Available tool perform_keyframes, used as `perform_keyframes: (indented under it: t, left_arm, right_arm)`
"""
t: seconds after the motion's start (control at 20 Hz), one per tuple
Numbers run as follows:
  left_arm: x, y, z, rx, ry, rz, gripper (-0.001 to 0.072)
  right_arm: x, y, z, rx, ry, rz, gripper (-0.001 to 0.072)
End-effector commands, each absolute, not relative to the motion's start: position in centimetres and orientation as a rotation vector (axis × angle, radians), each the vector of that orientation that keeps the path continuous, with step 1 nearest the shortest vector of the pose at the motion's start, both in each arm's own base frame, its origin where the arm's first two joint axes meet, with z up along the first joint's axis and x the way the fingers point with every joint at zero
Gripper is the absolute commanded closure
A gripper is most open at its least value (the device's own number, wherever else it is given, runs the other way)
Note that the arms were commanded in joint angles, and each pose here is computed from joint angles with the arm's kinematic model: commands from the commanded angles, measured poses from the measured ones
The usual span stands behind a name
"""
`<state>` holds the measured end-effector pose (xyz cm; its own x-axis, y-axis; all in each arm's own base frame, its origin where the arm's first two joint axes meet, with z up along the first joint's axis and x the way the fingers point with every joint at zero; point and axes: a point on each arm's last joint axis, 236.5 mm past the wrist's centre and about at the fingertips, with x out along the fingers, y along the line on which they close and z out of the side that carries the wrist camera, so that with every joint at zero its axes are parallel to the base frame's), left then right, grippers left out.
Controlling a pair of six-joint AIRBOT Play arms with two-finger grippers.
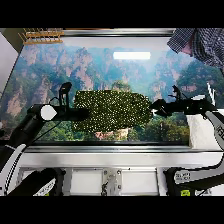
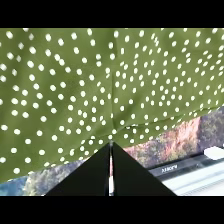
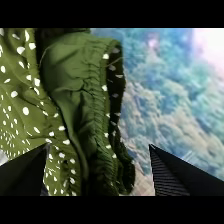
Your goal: Fold the clothes and pants, and hang the long-sleeved shirts on hangers.
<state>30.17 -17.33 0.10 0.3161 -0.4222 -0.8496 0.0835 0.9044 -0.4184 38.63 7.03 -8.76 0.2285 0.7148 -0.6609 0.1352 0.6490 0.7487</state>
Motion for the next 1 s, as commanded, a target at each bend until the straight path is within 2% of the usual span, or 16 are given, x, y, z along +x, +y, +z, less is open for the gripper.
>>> perform_keyframes:
  t: [0.0,0.2,0.25,0.3,0.4,0.45,0.6,0.75,0.95]
  left_arm:
    - [30.0,-17.8,-0.7,-0.325,1.235,-0.339,0.0704]
    - [30.0,-17.8,-0.7,-0.325,1.235,-0.339,0.0704]
    - [30.0,-17.8,-0.7,-0.324,1.235,-0.340,0.0704]
    - [30.0,-17.8,-0.7,-0.324,1.234,-0.339,0.0704]
    - [30.0,-17.8,-0.7,-0.324,1.235,-0.339,0.0704]
    - [30.0,-17.8,-0.7,-0.324,1.234,-0.339,0.0704]
    - [30.5,-17.9,-0.6,-0.350,1.221,-0.323,0.0705]
    - [31.7,-19.2,-1.0,-0.394,1.250,-0.330,0.0704]
    - [34.5,-24.4,-2.2,-0.329,1.251,-0.412,0.0704]
  right_arm:
    - [38.5,9.3,-9.6,0.809,1.322,0.529,0.0002]
    - [38.4,11.5,-10.2,0.764,1.339,0.546,0.0013]
    - [38.5,12.0,-10.3,0.755,1.338,0.549,0.0125]
    - [38.5,12.3,-10.3,0.747,1.338,0.550,0.0294]
    - [38.5,12.2,-10.2,0.743,1.337,0.550,0.0585]
    - [38.5,11.8,-10.0,0.737,1.331,0.545,0.0690]
    - [37.6,9.0,-9.2,0.725,1.377,0.455,0.0706]
    - [34.7,4.0,-8.2,0.569,1.484,0.322,0.0706]
    - [32.7,-0.4,-3.6,0.373,1.530,0.195,0.0706]
